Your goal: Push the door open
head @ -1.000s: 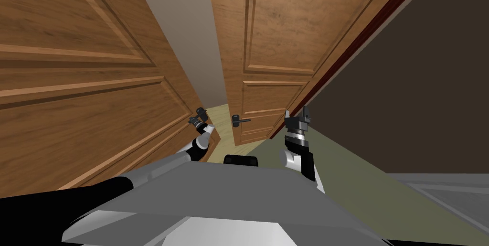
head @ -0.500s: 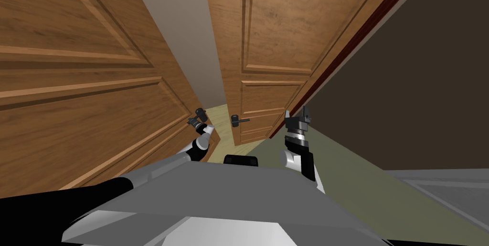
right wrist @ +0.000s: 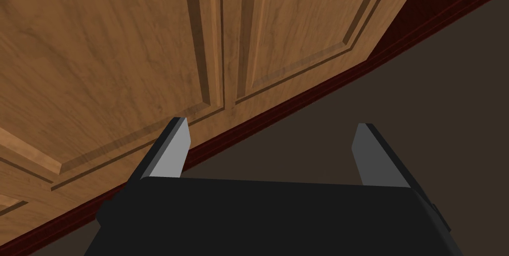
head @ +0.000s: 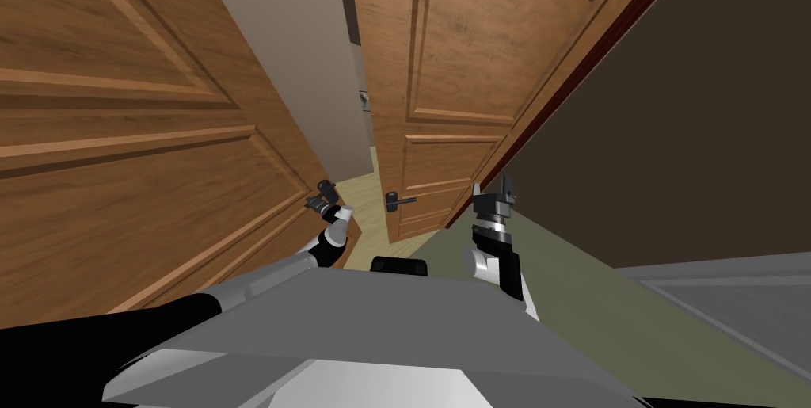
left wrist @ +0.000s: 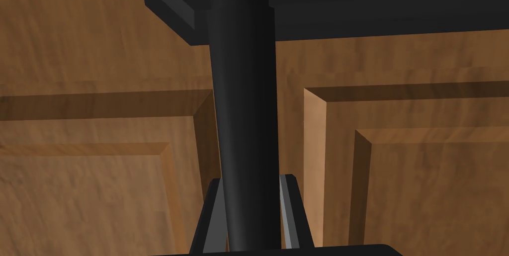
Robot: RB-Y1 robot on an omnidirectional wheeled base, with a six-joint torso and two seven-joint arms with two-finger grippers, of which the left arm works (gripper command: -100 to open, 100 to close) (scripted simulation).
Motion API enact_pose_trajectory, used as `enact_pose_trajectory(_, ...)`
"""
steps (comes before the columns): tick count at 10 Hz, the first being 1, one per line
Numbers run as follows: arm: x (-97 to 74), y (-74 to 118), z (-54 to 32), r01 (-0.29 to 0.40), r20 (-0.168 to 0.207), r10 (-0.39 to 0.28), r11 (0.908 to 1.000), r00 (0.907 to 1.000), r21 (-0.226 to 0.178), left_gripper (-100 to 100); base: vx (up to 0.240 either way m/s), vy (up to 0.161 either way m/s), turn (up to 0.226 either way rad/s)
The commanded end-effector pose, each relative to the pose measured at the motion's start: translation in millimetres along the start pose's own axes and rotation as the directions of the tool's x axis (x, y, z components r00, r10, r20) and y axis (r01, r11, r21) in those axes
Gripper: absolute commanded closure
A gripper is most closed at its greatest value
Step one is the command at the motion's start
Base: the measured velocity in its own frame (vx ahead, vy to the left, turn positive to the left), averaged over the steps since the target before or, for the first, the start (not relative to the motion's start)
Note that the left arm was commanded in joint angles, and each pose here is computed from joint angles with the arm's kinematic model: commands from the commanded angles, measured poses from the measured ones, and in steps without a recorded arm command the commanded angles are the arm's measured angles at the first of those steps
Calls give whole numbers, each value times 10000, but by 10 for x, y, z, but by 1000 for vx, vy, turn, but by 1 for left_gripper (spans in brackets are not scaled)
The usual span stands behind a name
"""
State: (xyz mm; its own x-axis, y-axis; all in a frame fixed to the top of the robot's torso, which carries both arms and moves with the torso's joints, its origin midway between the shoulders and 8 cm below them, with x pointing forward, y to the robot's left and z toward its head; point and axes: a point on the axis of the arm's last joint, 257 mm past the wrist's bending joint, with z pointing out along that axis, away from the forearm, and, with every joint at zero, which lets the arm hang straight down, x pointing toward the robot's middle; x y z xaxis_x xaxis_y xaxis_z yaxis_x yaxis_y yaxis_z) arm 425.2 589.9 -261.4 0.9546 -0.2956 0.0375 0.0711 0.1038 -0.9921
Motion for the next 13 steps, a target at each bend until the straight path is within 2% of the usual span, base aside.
enact_pose_trajectory(1, -166, -78, 89, -21, 524, 9, 9997, 9986, 231, 100, 18, 28, -109)
enact_pose_trajectory(2, -166, -78, 89, -21, 524, 9, 9997, 9986, 231, 100, 14, 37, -73)
enact_pose_trajectory(4, -371, -43, 106, -107, 1218, 93, 9999, 9925, 107, 100, 8, 65, -171)
enact_pose_trajectory(5, -371, -43, 106, -107, 1218, 93, 9999, 9925, 107, 100, -5, 67, -96)
enact_pose_trajectory(6, -564, -4, 105, -187, 1880, 193, 9998, 9820, -48, 100, 11, 85, -244)
enact_pose_trajectory(7, -564, -4, 105, -187, 1880, 193, 9998, 9820, -48, 100, 14, 88, -129)
enact_pose_trajectory(8, -654, 17, 98, -223, 2188, 247, 9997, 9755, -134, 100, 7, 84, -117)
enact_pose_trajectory(10, -654, 17, 98, -223, 2188, 247, 9997, 9755, -134, 100, 11, 42, -32)
enact_pose_trajectory(11, -819, 61, 74, -285, 2762, 363, 9991, 9604, -321, 100, 24, 56, -230)
enact_pose_trajectory(13, -963, 106, 39, -333, 3267, 484, 9981, 9439, -518, 100, 15, 87, -181)
